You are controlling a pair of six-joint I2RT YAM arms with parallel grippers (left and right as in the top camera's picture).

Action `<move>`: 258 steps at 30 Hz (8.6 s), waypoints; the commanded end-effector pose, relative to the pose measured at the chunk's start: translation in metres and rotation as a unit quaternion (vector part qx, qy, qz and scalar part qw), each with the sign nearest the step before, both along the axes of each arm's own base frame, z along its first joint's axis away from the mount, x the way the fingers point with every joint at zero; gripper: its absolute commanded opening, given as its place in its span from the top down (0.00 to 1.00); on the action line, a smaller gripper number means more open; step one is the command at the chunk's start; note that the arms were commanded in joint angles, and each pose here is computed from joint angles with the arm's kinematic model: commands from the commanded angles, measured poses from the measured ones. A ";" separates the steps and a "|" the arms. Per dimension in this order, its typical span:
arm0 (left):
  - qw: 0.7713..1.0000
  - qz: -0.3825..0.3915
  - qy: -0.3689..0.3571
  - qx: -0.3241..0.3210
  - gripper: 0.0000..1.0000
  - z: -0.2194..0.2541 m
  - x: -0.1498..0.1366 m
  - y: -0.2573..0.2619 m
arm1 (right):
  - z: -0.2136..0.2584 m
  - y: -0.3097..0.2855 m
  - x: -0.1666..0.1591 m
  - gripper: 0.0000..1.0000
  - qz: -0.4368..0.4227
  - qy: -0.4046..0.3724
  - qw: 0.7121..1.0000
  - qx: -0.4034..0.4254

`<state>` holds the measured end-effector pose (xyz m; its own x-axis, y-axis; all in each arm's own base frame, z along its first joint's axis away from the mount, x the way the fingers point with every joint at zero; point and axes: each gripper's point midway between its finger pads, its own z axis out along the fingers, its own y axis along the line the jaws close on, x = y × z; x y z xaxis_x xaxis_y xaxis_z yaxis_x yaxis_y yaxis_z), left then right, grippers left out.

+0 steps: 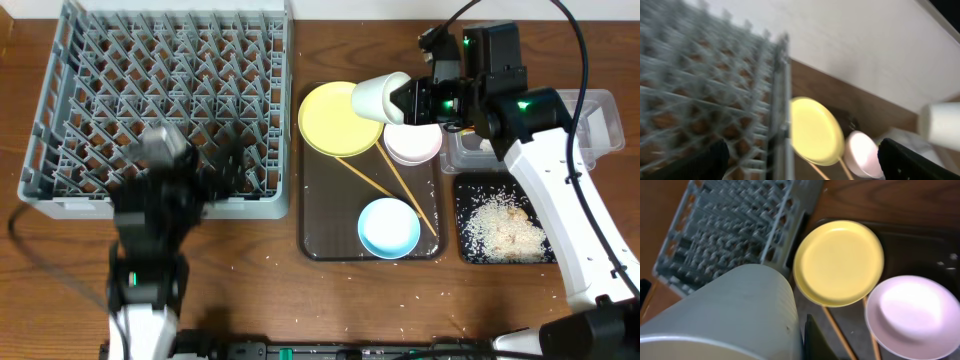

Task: Sort waste into correct bins and load items into the dishwasher
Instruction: 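Move the white cup toward the left gripper over the rack, then grasp the white cup with left gripper and release right gripper, then lower the white cup into the dish rack with left gripper, then reach left gripper over the tray toward the pale pink plate, then grasp the rim of the pale pink plate with left gripper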

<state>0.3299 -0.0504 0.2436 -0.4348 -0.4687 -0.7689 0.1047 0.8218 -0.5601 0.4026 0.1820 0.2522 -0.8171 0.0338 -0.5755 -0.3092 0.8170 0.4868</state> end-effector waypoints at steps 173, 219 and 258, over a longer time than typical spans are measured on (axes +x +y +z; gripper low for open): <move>0.935 -0.119 0.322 0.086 0.19 -0.022 0.014 -0.130 | 0.075 -0.102 0.018 0.02 -0.127 -0.128 0.983 -0.030; 0.917 -0.168 0.326 0.156 0.33 -0.127 0.067 -0.278 | 0.050 -0.138 -0.006 0.01 -0.164 -0.057 0.983 -0.062; 0.910 -0.122 0.369 0.146 0.47 -0.216 0.077 -0.299 | 0.050 -0.138 -0.007 0.01 -0.163 -0.056 0.983 -0.062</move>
